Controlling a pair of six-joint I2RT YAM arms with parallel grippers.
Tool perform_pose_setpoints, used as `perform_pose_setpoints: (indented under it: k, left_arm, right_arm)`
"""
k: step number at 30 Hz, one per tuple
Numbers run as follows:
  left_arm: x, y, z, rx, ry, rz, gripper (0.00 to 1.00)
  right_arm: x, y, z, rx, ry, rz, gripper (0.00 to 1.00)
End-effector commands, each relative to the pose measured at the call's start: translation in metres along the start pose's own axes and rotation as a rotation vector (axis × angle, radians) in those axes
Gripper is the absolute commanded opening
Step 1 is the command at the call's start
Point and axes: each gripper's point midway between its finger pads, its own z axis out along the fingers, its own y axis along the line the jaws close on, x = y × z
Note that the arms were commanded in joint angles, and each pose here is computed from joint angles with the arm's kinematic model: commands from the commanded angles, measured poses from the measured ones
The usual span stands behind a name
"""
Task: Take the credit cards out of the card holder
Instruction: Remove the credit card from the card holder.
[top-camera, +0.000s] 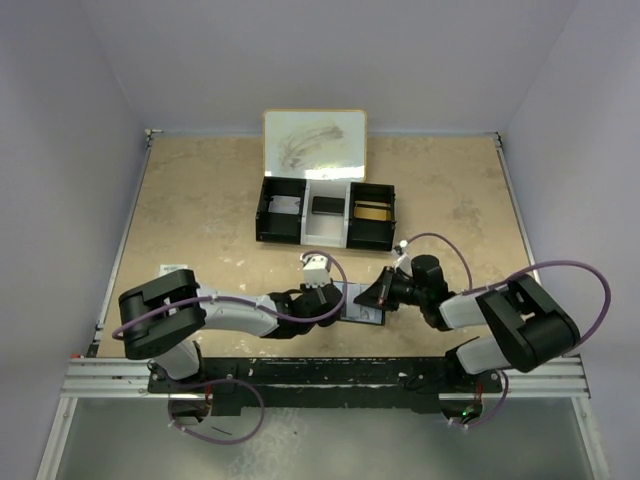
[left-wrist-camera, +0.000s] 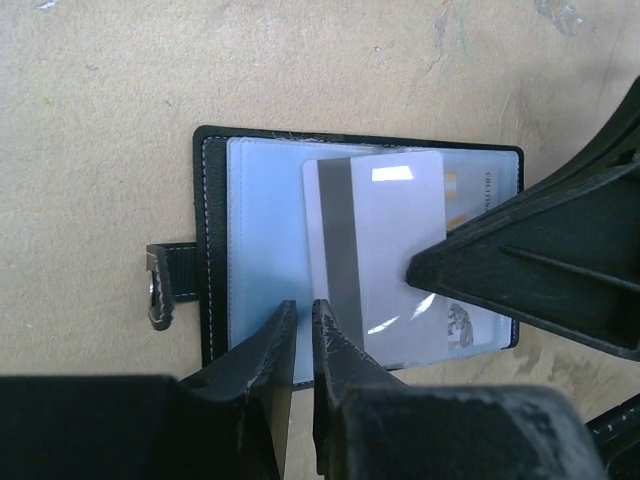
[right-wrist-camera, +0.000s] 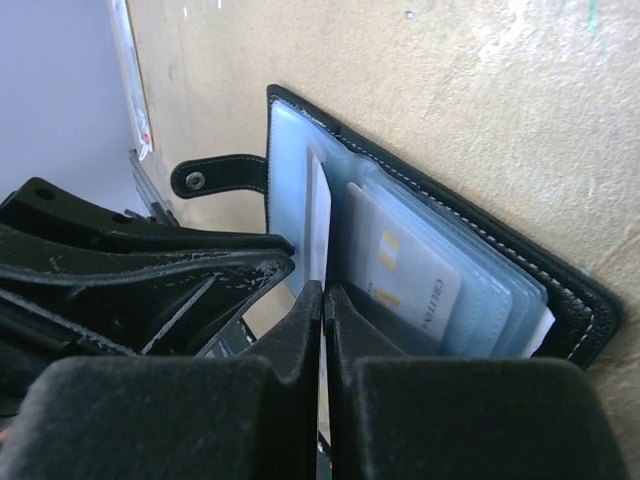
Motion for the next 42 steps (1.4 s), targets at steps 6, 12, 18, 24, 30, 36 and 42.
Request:
perform_pose_setpoints:
  k: [6, 12, 18, 24, 30, 36, 42]
  left_arm:
    - [-0.004, 0.037, -0.007, -0.116, -0.031, 0.031, 0.09]
    - [-0.006, 0.045, -0.009, -0.145, -0.039, 0.029, 0.09]
    - [-0.025, 0.039, -0.024, -0.120, -0.073, 0.026, 0.11]
    - [-0.090, 0.020, -0.067, -0.051, -0.177, 0.057, 0.44]
    - [-0.145, 0.074, -0.085, -0.166, -0.212, 0.039, 0.57]
    - [-0.196, 0.141, -0.112, -0.345, -0.214, 0.025, 0.60]
    - [-0.231, 0.201, -0.153, -0.576, -0.252, 0.001, 0.62]
  right_arm:
    - [-0.025, -0.002, -0.021, 0.133, -0.152, -0.059, 0.00]
    - [-0.036, 0.013, -0.038, 0.132, -0.225, -0.144, 0.00]
    - [-0.055, 0.046, -0.048, 0.035, -0.302, -0.319, 0.00]
    - [-0.085, 0.101, -0.069, -0.067, -0.461, -0.564, 0.00]
    - [-0.118, 0.139, -0.076, -0.031, -0.586, -0.818, 0.00]
    - [-0.146, 0.154, -0.054, 0.063, -0.555, -1.127, 0.00]
    - [-0.159, 0.190, -0.038, -0.010, -0.537, -1.276, 0.00]
